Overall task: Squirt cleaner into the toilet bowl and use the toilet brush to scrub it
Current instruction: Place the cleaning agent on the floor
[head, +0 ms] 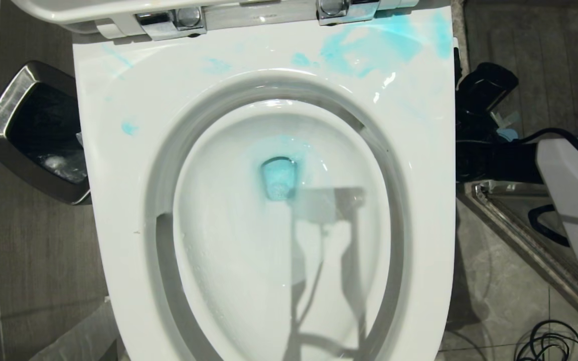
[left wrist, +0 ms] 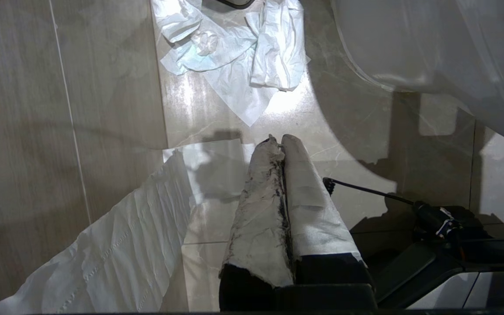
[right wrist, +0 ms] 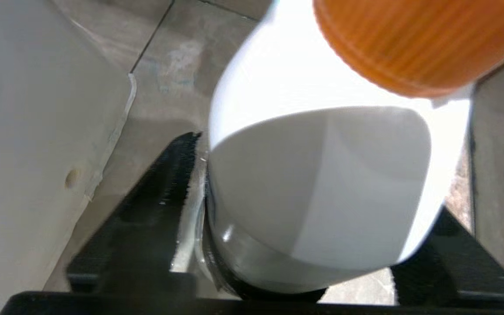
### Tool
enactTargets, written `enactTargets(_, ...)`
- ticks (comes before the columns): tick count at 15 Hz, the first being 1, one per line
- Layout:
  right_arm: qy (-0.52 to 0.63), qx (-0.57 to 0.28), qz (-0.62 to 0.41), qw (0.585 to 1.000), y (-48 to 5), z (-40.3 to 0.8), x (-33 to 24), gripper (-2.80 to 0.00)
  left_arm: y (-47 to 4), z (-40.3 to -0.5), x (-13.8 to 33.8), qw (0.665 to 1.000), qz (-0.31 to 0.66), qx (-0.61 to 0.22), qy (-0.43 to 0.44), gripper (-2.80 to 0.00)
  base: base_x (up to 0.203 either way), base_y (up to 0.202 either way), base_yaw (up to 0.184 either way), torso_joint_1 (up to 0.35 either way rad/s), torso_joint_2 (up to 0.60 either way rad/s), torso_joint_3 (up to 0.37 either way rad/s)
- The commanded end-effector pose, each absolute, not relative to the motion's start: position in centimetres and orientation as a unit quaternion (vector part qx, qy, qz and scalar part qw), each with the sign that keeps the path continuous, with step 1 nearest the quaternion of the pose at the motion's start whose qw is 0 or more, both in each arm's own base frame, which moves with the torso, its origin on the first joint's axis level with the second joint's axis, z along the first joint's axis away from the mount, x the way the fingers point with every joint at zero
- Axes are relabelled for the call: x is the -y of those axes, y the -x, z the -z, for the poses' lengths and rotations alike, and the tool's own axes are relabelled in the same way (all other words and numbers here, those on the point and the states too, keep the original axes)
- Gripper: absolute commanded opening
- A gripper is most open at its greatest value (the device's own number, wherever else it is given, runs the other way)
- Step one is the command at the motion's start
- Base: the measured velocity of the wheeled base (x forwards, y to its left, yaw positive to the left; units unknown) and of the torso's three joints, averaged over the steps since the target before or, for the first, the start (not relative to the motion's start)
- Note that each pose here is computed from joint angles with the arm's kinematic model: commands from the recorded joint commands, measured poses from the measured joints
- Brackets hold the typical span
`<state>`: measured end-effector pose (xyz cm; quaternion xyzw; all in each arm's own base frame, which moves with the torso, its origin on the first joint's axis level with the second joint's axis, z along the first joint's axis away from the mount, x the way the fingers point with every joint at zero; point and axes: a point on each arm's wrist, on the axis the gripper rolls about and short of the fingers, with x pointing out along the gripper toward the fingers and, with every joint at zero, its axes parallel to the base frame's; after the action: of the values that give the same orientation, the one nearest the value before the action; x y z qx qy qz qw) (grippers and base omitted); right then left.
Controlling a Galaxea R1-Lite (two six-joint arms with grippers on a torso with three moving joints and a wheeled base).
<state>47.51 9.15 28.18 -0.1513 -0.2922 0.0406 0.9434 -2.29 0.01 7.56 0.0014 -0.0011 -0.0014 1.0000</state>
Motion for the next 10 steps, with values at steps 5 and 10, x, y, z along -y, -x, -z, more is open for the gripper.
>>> enactTargets(5,0.152,0.289,-0.04,0.944,-46.4,-29.0,-8.9,0.0,2.3,-7.6,0.0,1.0,0.001,0.001,-0.002,-2.8,0.0,0.0,0.0,0.0,0.0,0.0)
enactTargets(10,0.158,0.223,-0.051,0.96,-42.6,-28.4,-8.6,0.0,2.3,-7.6,0.0,1.0,0.001,0.001,-0.002,-2.8,0.0,0.0,0.0,0.0,0.0,0.0)
